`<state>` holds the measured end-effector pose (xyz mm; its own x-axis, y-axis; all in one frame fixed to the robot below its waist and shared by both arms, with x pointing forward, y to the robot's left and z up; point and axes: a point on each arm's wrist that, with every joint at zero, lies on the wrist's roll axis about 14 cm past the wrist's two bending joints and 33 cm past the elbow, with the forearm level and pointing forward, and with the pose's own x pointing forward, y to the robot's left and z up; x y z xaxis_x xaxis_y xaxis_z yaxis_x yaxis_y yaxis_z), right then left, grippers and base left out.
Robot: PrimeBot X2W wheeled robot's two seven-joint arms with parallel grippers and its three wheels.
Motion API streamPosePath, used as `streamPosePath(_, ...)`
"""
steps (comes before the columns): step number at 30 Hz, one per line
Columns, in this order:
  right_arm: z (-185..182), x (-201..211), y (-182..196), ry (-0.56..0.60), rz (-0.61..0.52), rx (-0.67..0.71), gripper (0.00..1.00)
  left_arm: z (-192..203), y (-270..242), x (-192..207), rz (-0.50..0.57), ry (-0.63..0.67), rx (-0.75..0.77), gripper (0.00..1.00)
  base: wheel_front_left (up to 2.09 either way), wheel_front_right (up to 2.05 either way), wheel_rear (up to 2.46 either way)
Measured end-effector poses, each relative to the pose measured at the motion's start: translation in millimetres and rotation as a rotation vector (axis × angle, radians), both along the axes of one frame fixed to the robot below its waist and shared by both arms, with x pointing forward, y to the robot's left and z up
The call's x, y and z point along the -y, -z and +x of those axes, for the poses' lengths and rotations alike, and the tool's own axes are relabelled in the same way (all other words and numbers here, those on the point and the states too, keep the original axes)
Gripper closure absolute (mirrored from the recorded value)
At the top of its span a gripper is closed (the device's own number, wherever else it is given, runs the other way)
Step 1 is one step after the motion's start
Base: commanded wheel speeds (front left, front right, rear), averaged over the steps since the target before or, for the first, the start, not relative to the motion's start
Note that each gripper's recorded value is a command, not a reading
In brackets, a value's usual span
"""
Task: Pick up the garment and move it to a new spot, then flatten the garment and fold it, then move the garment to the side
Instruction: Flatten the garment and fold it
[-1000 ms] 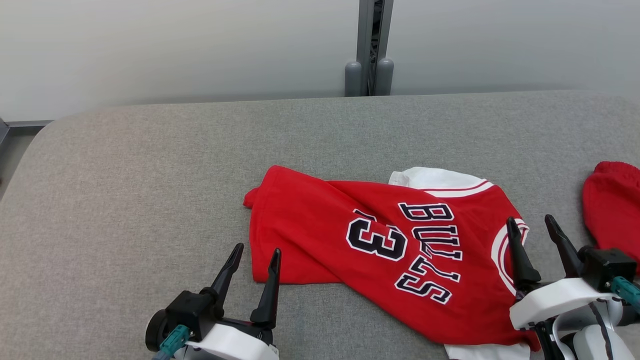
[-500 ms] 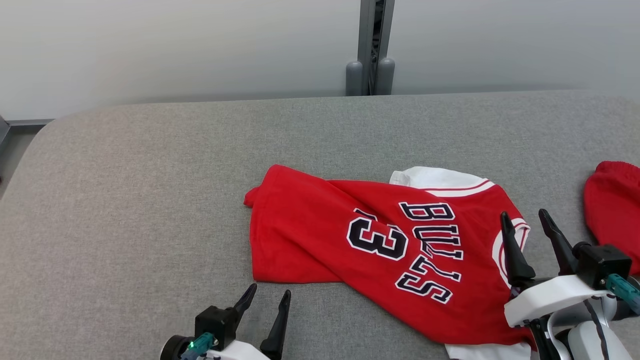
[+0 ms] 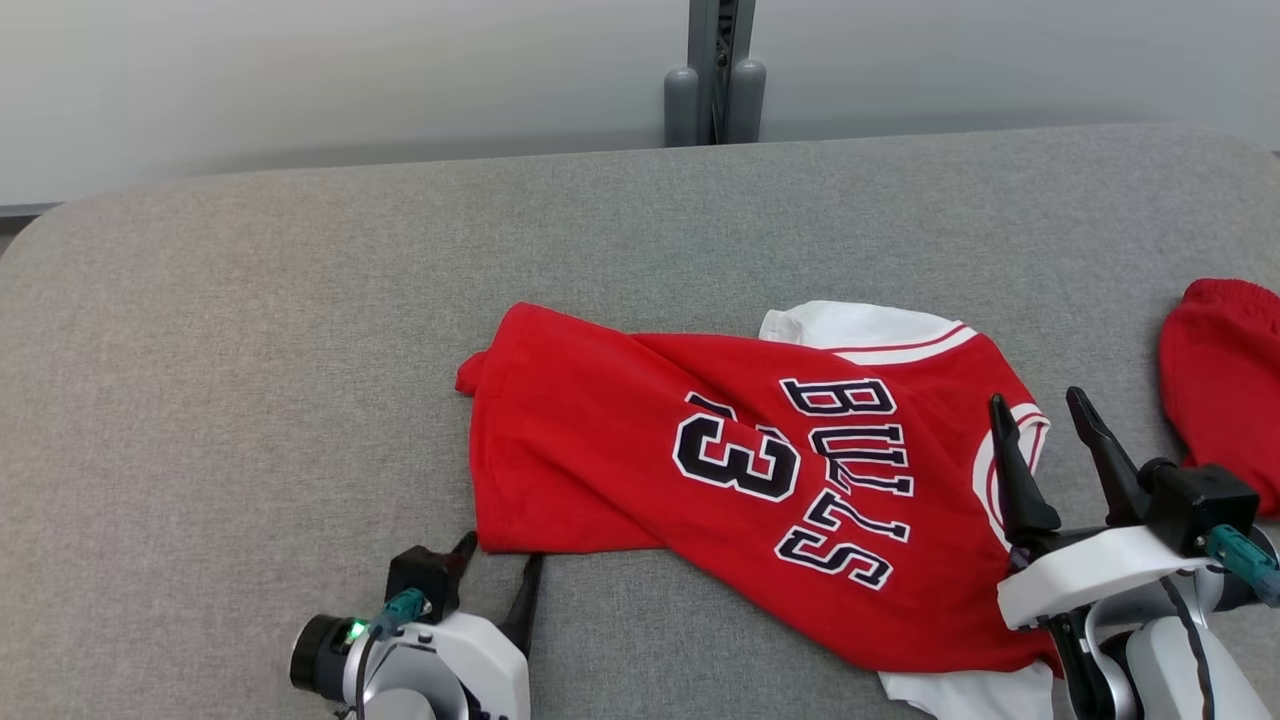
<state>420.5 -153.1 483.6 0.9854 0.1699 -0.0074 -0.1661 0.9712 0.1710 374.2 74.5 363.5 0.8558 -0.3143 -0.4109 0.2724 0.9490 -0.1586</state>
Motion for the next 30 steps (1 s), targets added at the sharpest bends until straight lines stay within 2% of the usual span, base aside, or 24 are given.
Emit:
streamPosePath(10, 4, 2, 4, 0.006, 0.001, -0.006, 0.00, 25, -24, 17, -0.084, 0.030, 0.069, 0.00, 0.00, 0.00, 0.00)
streamPosePath(11, 5, 2, 3, 0.006, 0.001, -0.005, 0.00, 25, -25, 18, -0.086, 0.036, 0.072, 0.18, 0.00, 0.00, 0.00)
streamPosePath(12, 5, 2, 4, 0.007, 0.001, -0.005, 0.00, 25, -25, 19, -0.086, 0.040, 0.072, 0.70, 0.00, 0.00, 0.00)
streamPosePath(13, 5, 2, 4, 0.007, 0.001, -0.006, 0.00, 24, -25, 19, -0.085, 0.043, 0.071, 1.00, 0.00, 0.00, 0.00)
streamPosePath(22, 6, 2, 4, 0.006, 0.000, -0.007, 0.00, 24, -25, 16, -0.089, 0.030, 0.071, 1.00, 0.00, 0.00, 0.00)
streamPosePath(30, 5, -1, 0, 0.000, 0.004, 0.003, 0.00, 63, -98, -16, -0.121, -0.109, 0.312, 1.00, 0.00, 0.00, 0.00)
